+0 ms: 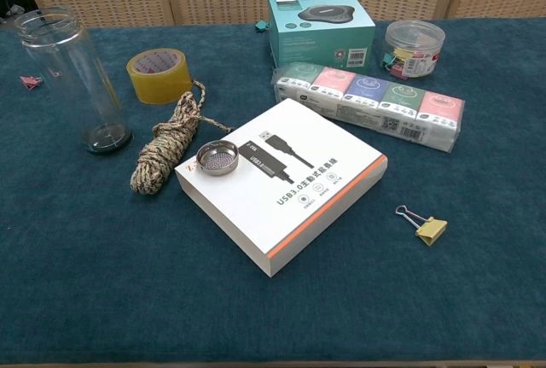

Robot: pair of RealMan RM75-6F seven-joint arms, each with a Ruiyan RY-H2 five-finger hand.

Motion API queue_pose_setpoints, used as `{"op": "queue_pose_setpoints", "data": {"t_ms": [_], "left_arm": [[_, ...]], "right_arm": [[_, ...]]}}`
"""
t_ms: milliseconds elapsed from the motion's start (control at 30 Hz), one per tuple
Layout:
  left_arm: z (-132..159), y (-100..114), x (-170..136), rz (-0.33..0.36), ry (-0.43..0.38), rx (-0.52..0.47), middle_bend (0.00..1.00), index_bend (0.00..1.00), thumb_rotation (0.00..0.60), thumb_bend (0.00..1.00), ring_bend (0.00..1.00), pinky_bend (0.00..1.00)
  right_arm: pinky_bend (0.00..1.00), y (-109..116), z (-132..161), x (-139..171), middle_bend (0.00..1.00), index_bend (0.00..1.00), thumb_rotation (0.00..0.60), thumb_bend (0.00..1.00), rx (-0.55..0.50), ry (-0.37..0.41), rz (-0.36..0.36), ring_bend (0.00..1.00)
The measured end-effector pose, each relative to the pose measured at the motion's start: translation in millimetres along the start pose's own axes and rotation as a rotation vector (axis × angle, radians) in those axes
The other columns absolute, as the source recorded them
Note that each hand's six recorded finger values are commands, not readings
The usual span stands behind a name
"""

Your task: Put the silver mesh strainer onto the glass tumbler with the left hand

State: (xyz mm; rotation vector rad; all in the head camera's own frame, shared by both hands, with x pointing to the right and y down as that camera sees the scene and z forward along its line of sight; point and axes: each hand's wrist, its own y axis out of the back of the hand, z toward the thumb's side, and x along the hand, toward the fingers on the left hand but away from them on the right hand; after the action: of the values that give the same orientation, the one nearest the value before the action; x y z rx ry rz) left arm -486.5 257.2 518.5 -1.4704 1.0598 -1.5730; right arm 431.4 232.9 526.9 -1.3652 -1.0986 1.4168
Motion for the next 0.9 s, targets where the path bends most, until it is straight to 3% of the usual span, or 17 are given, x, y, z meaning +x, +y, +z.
{"op": "queue_pose_setpoints", "data": {"t_ms": [267, 433, 533, 733, 900], "left_arm": [[-1, 1, 0, -0.007, -0.006, -0.014, 0.00, 0.00, 0.600, 0.00, 0.00, 0.00], [8, 1, 0, -0.001, -0.067, -0.029, 0.00, 0.00, 0.600, 0.00, 0.00, 0.00], [22, 1, 0, 0.001, -0.155, -0.053, 0.00, 0.00, 0.600, 0.00, 0.00, 0.00], [71, 2, 11, -0.006, -0.414, -0.114, 0.00, 0.00, 0.600, 0.00, 0.00, 0.00], [117, -3, 30, -0.076, -0.574, -0.145, 0.00, 0.00, 0.600, 0.00, 0.00, 0.00]], "right_arm": [[0.00, 1, 0, 0, 0.00, 0.00, 0.600, 0.11, -0.023, -0.007, -0.008, 0.00], [0.00, -1, 1, 0, 0.00, 0.00, 0.600, 0.11, -0.031, -0.003, 0.001, 0.00], [0.00, 0, 1, 0, 0.00, 0.00, 0.600, 0.11, -0.037, -0.003, 0.000, 0.00], [0.00, 2, -1, 0, 0.00, 0.00, 0.600, 0.11, -0.057, -0.003, -0.001, 0.00], [0.00, 3, -3, 0, 0.00, 0.00, 0.600, 0.11, -0.074, -0.005, 0.008, 0.00]]}}
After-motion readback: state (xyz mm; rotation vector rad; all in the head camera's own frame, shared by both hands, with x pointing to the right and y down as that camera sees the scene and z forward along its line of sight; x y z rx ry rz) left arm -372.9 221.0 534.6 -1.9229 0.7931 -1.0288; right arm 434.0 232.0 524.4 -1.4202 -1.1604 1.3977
